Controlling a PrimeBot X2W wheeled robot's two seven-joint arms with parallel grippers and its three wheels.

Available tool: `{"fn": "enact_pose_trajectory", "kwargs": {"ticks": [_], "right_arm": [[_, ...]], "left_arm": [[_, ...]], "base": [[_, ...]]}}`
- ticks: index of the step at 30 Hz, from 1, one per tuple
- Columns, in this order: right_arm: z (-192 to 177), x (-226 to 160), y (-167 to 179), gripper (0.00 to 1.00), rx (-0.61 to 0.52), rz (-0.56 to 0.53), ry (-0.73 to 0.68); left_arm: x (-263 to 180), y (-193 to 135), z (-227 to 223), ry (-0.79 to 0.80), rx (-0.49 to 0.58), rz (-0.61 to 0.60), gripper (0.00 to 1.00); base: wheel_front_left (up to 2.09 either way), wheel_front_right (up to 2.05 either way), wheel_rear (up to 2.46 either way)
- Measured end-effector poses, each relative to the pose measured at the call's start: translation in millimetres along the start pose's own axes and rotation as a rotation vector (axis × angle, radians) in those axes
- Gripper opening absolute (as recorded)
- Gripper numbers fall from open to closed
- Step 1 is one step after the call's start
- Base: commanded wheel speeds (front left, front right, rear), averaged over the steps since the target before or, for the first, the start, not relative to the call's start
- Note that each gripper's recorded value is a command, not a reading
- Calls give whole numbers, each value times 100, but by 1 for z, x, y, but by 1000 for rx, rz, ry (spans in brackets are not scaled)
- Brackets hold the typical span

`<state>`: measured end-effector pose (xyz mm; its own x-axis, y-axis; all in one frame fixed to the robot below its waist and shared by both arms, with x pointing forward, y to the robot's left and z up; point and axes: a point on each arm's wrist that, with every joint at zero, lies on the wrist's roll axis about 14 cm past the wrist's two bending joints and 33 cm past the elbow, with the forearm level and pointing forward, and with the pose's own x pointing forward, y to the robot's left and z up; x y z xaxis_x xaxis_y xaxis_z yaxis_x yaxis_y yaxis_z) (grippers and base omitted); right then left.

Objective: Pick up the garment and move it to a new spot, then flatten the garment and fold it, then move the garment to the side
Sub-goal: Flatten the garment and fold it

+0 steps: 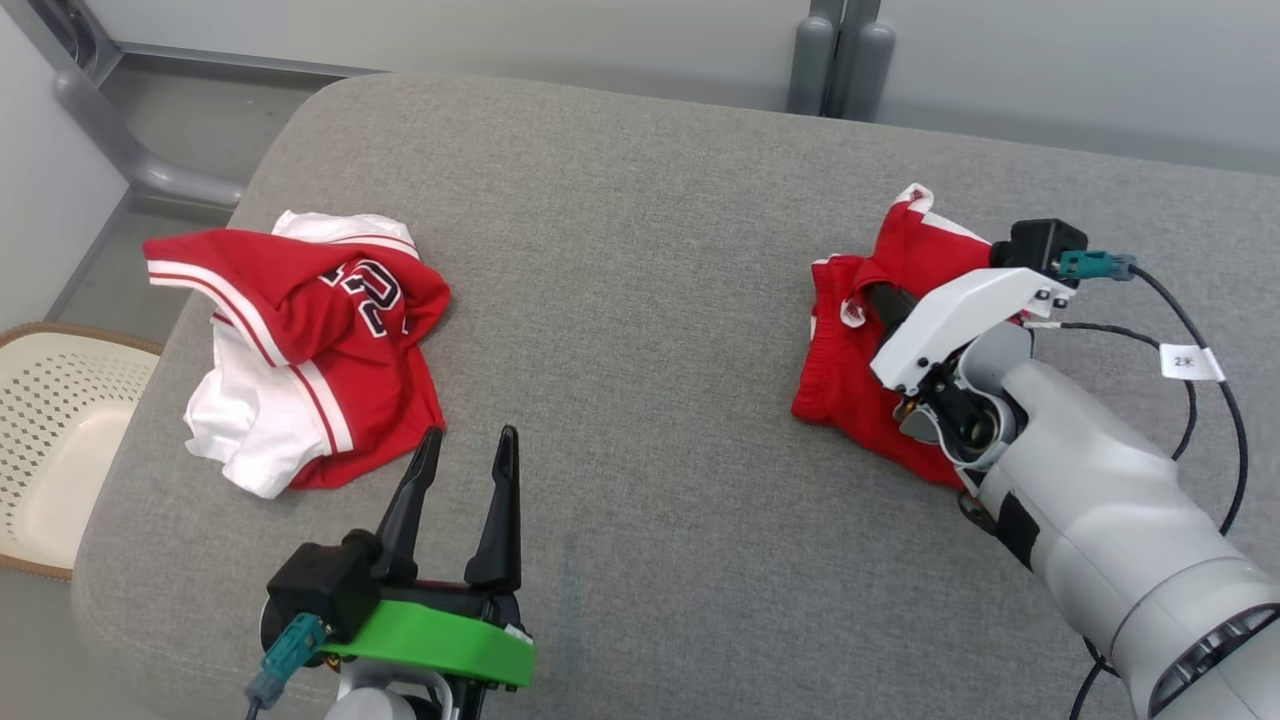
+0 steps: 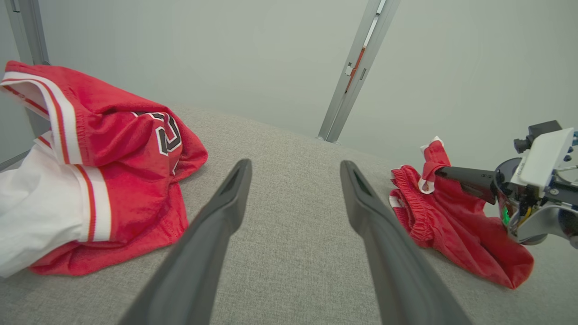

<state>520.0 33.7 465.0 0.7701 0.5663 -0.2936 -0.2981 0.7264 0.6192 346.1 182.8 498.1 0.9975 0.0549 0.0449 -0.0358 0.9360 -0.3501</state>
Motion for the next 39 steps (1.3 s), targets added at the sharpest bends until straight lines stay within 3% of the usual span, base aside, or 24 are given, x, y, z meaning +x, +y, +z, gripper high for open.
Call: {"fn": "enact_pose_trajectory", "kwargs": {"ticks": [1, 2, 9, 16, 21, 24, 33, 34, 35, 36, 39], "right_arm": [[-2, 0, 2, 88, 1, 2, 2], [-4, 0, 5, 100, 1, 6, 5], [12, -13, 18, 100, -30, 58, -36], [68, -55, 16, 100, -69, 116, -246], [112, -109, -46, 100, -141, -24, -398], [113, -133, -84, 100, -163, -129, -407], [101, -128, -99, 100, -154, -172, -388], [97, -125, -101, 45, -163, -177, -372], [93, -121, -104, 9, -164, -184, -356], [91, -117, -105, 0, -162, -188, -341], [82, -97, -105, 0, -174, -192, -264]], "left_arm": [[0, -1, -1, 3, 0, -2, 100], [1, -1, -2, 5, -1, -4, 100], [7, -11, -3, 6, -6, -38, 100], [11, -25, -2, -2, -20, -85, 100], [15, -43, 3, -20, -30, -138, 100], [17, -52, 4, -24, -34, -166, 100], [16, -48, 4, -22, -24, -157, 100], [16, -47, 3, -21, -24, -153, 100], [16, -46, 3, -20, -22, -150, 100], [17, -45, 3, -20, -22, -148, 100], [19, -40, 3, -19, -17, -132, 100]], "base": [[0, 0, 0], [0, 0, 0], [0, 0, 0], [0, 0, 0], [0, 0, 0], [0, 0, 0], [0, 0, 0], [0, 0, 0], [0, 0, 0], [0, 0, 0], [0, 0, 0]]}}
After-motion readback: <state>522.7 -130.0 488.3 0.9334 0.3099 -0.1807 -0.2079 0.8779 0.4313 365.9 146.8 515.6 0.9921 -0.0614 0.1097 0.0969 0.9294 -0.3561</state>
